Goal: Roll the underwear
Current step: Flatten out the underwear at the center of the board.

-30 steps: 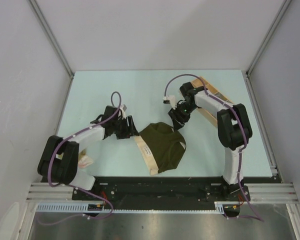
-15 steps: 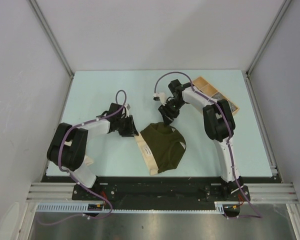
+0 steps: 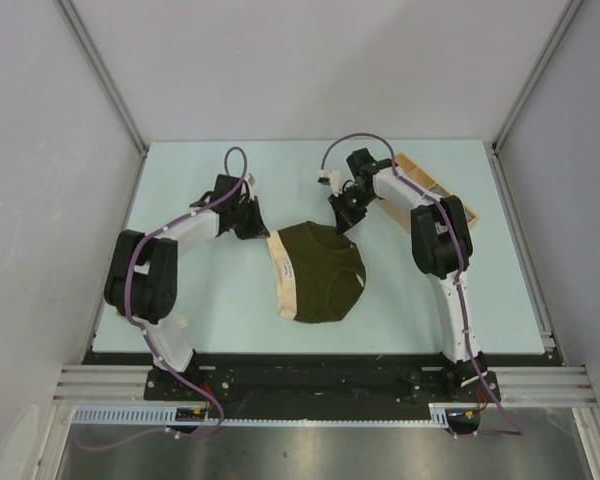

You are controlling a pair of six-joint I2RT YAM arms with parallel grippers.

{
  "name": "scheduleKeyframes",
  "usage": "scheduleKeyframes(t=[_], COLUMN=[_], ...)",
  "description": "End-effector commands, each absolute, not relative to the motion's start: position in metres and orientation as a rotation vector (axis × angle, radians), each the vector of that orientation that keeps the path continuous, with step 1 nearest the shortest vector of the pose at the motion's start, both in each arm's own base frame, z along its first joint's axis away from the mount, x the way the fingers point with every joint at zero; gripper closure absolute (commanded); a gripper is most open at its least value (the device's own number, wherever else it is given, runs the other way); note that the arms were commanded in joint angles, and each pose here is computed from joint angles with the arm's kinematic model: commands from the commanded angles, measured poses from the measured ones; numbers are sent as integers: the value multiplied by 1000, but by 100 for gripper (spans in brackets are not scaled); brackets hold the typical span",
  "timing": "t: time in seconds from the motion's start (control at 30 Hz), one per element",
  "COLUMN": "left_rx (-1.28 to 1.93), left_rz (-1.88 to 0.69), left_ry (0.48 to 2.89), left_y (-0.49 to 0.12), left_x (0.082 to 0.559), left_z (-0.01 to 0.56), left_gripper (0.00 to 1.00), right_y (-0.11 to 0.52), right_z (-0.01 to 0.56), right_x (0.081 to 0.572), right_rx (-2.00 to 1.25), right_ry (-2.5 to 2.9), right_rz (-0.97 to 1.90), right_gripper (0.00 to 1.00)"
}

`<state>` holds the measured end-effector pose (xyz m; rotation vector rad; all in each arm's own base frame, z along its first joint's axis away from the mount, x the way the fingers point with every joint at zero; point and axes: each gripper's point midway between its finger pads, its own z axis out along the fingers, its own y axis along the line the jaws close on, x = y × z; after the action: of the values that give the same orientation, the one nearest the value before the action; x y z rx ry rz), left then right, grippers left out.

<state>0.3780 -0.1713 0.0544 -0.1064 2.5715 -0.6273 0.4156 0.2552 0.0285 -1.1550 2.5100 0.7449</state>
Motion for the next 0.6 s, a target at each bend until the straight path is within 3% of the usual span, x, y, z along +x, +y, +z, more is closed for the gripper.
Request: scheduleKeyframes(t=[0.0, 0.03, 0.1, 0.13, 0.23, 0.3, 0.4, 0.57], left_rx=[-73, -64, -34, -31, 2, 31, 76, 91], left_rz=[-563, -569, -589, -583, -544, -487, -487, -657], left_ry=[2519, 2513, 2471, 2446, 2366, 2310, 2225, 2304], left_y=[-166, -168, -172, -171, -163, -152, -147, -160], left_x=[417, 421, 431, 434, 428, 421, 409, 359], left_z=[76, 79, 96, 104, 130, 150, 180, 167], left_gripper=[100, 98, 91, 77, 52, 44, 42, 48], right_y=[246, 246, 243, 240, 227, 219, 222, 272], right_z=[60, 63, 75, 83, 121, 147, 158, 137], right_x=[445, 447, 451, 452, 459, 454, 421, 299], right_rx=[-1069, -1067, -1062, -1062, -1060, -1088, -1254, -1701], right_ry=[2429, 2422, 2396, 2380, 2294, 2217, 2113, 1865], right_rz=[579, 570, 545, 531, 483, 483, 575, 948], right_gripper=[99, 96, 80, 76, 64, 58, 54, 60])
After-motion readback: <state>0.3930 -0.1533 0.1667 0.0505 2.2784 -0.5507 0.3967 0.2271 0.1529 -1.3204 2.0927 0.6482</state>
